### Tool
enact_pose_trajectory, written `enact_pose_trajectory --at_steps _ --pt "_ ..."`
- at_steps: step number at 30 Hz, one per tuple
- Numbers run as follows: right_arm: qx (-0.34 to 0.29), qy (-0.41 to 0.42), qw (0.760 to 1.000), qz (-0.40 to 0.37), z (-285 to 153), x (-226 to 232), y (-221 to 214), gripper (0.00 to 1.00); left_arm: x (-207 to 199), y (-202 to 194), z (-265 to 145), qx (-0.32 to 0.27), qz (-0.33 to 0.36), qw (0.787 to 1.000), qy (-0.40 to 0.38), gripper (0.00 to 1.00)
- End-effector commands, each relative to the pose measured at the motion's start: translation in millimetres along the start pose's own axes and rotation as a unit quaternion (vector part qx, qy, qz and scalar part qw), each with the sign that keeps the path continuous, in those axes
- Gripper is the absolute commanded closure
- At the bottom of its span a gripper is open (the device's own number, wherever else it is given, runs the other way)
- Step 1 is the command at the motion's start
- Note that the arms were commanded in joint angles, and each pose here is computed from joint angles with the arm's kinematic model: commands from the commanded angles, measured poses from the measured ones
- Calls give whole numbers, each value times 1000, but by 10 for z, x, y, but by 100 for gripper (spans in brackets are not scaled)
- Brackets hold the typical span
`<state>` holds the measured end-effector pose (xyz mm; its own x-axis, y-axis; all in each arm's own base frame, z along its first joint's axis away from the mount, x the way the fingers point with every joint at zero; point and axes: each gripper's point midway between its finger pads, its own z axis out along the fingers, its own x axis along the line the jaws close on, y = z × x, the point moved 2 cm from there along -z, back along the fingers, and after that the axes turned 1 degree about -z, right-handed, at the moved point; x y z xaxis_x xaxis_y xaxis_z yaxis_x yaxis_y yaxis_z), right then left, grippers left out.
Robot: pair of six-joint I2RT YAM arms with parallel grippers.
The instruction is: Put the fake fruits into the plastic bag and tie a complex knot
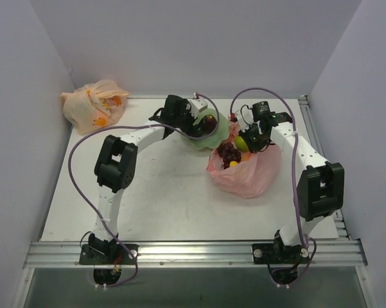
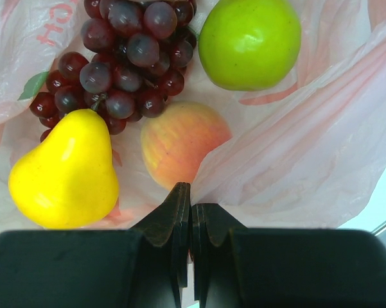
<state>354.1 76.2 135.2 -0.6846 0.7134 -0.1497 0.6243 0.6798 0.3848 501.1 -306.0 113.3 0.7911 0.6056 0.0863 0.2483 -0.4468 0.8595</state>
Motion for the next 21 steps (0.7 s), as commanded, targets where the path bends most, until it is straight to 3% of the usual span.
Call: enact_pose_trajectory --at_steps 1,8,15,21 --pt "-5 -13 1000 5 -127 -19 -22 100 -3 160 114 -24 3 1000 -13 3" --pt "-8 -6 1000 16 -126 -14 -38 100 10 9 249 5 -13 1000 -9 5" --pt "-13 3 1000 27 -128 -5 -33 100 -40 -7 170 19 -30 999 -15 18" --pt "-14 4 999 30 -117 -10 -23 100 -118 461 -107 -24 -58 998 -32 50"
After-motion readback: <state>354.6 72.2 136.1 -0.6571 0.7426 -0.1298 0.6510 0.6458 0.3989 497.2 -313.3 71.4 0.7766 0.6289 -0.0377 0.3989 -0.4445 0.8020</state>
